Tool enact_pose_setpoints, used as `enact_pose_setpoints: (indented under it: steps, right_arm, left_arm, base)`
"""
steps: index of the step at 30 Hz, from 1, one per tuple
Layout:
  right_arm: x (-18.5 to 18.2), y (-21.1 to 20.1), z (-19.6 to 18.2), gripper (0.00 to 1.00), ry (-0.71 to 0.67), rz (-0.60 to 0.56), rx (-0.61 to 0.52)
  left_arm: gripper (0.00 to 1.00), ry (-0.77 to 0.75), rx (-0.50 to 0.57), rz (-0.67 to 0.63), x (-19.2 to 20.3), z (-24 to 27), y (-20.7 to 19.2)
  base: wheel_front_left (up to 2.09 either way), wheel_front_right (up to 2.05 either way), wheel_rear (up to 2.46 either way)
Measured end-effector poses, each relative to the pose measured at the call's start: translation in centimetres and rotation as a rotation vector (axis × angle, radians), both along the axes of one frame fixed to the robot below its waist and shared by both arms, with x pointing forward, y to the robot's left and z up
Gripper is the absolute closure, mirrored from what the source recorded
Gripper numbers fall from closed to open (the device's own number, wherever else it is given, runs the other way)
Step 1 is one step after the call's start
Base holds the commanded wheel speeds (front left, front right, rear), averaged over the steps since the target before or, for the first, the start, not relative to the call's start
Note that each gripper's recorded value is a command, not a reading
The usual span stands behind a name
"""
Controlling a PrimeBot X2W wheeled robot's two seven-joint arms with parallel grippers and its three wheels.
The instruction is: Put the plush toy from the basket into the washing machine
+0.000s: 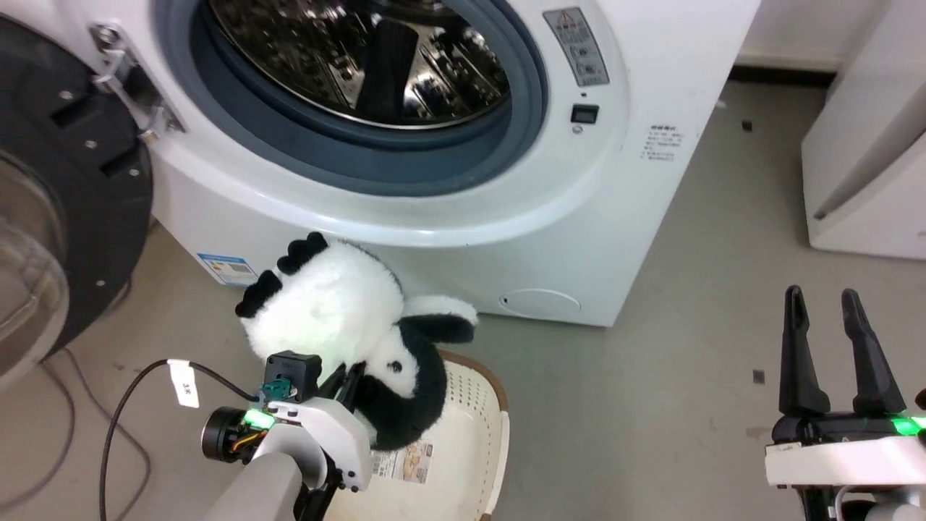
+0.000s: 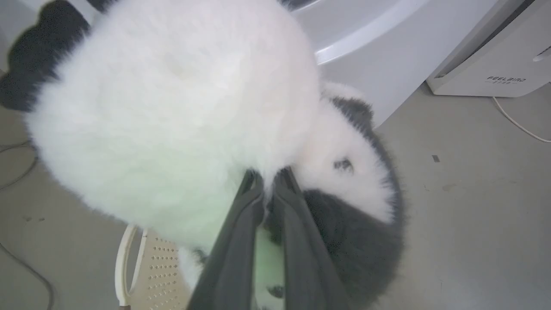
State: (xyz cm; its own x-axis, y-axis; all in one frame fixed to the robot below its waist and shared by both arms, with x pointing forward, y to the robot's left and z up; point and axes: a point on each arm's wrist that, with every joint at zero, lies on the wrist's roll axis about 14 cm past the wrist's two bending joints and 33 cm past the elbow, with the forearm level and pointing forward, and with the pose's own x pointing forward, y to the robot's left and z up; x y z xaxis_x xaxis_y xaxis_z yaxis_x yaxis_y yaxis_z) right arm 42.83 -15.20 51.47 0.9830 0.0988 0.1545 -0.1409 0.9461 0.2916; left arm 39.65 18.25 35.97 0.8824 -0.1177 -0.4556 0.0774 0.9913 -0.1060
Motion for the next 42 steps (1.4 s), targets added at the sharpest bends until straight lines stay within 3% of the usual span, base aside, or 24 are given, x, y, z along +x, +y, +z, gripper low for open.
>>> enact_pose_setpoints:
  steps: [10,17,25,42]
  right_arm:
    - [-0.8,0.7,1.5,0.0,-0.036,0.022,0.018]
    - [-0.8,-0.2,1.0,0.0,-0.023,-0.004,0.015]
    - [1.0,-2.4,-0.3,0.0,-0.006,-0.067,0.004]
    - [4.6,-6.1,-7.1,0.0,0.125,-0.162,-0.022]
  left_arm:
    - [1.0,-0.22,0.025,0.051,2.2,6.1,1.4]
    - [1.0,-0.273,0.02,0.063,4.9,7.5,1.4]
    - [1.0,-0.345,0.032,0.072,11.6,8.9,1.6]
    - [1.0,-0.465,0.079,0.106,28.0,8.4,2.4]
  base:
    - [0.0,0.0,0.0]
    - [0.0,0.0,0.0]
    - [0.0,0.0,0.0]
    - [0.0,0.0,0.0]
